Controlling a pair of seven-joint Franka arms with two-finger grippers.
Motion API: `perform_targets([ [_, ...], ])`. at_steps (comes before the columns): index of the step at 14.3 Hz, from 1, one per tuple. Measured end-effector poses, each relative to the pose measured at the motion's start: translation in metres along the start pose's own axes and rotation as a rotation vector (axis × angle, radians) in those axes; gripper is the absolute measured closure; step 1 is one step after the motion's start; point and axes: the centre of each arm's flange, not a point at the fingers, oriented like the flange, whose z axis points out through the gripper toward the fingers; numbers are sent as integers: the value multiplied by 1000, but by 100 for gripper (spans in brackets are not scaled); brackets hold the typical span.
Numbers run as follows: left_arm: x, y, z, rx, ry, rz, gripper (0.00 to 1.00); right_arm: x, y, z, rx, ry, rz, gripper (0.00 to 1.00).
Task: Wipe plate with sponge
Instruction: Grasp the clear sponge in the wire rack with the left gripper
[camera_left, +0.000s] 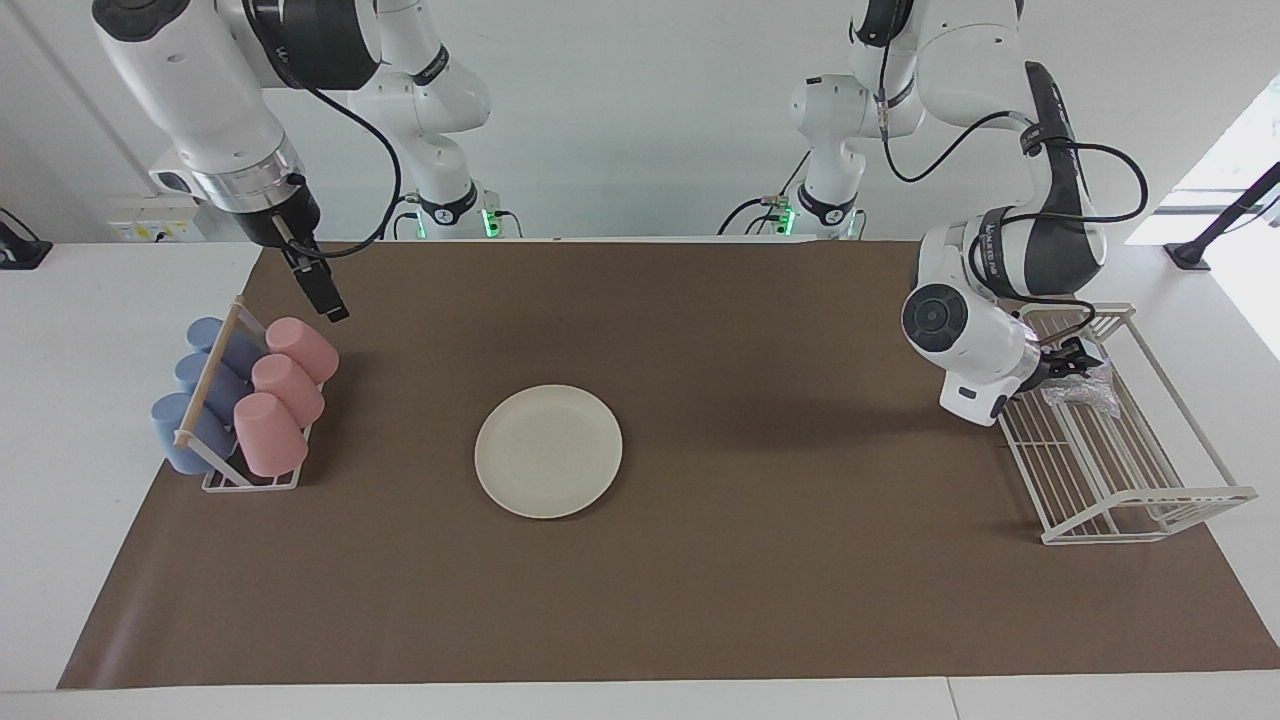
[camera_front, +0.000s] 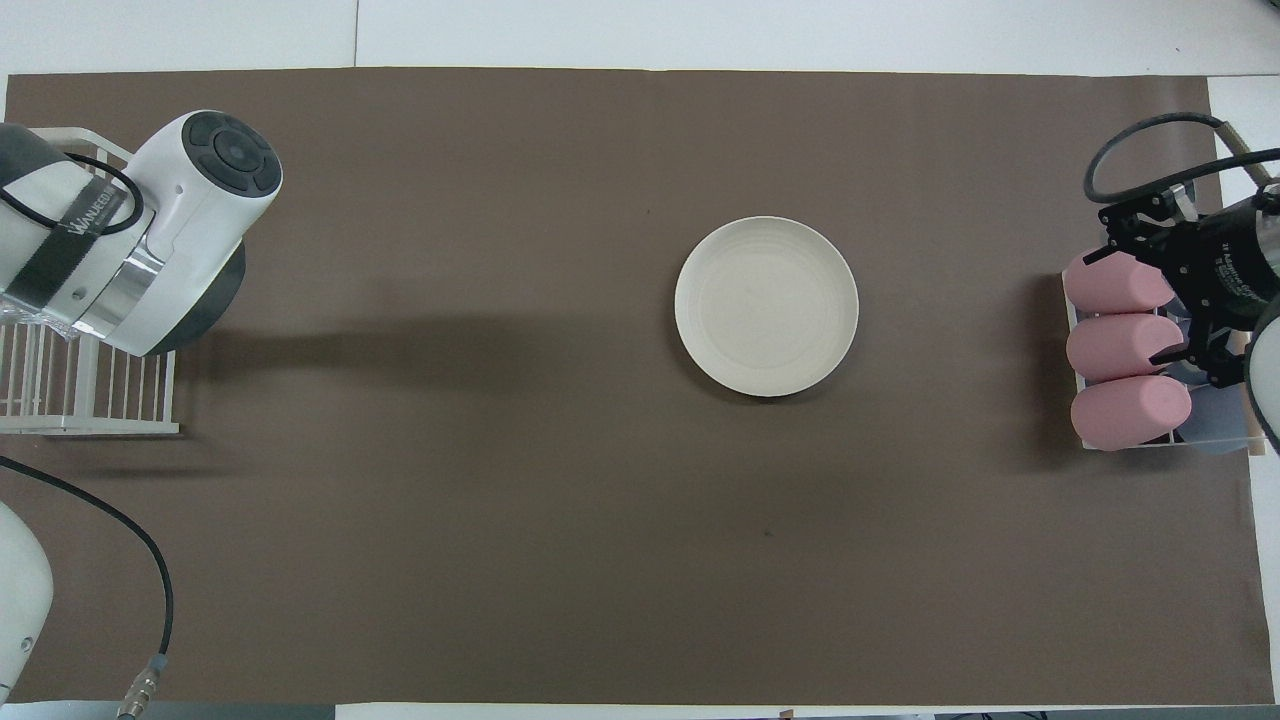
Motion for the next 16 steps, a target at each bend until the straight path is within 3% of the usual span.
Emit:
perform_targets([
  [1, 0, -1, 1, 0, -2, -2, 18, -5, -1, 1, -9, -3, 54, 0],
  [2, 0, -2, 2, 1, -3, -3, 37, -11, -2, 2, -17, -5, 104, 0],
  [7, 0, -3, 4, 3, -9, -6, 91, -26, -6, 2, -10, -65, 213, 0],
  [8, 0, -4, 3, 3, -9, -7, 96, -26, -6, 2, -9, -67, 232, 0],
  [13, 3, -15, -7, -7, 9, -32, 96, -27, -6, 1, -8, -68, 247, 0],
  [14, 5, -23, -14, -32, 12, -53, 96, -27, -5, 0, -7, -68, 247, 0],
  [16, 4, -48, -39, -160, -1, -119, 96, -28, -5, 1, -9, -69, 247, 0],
])
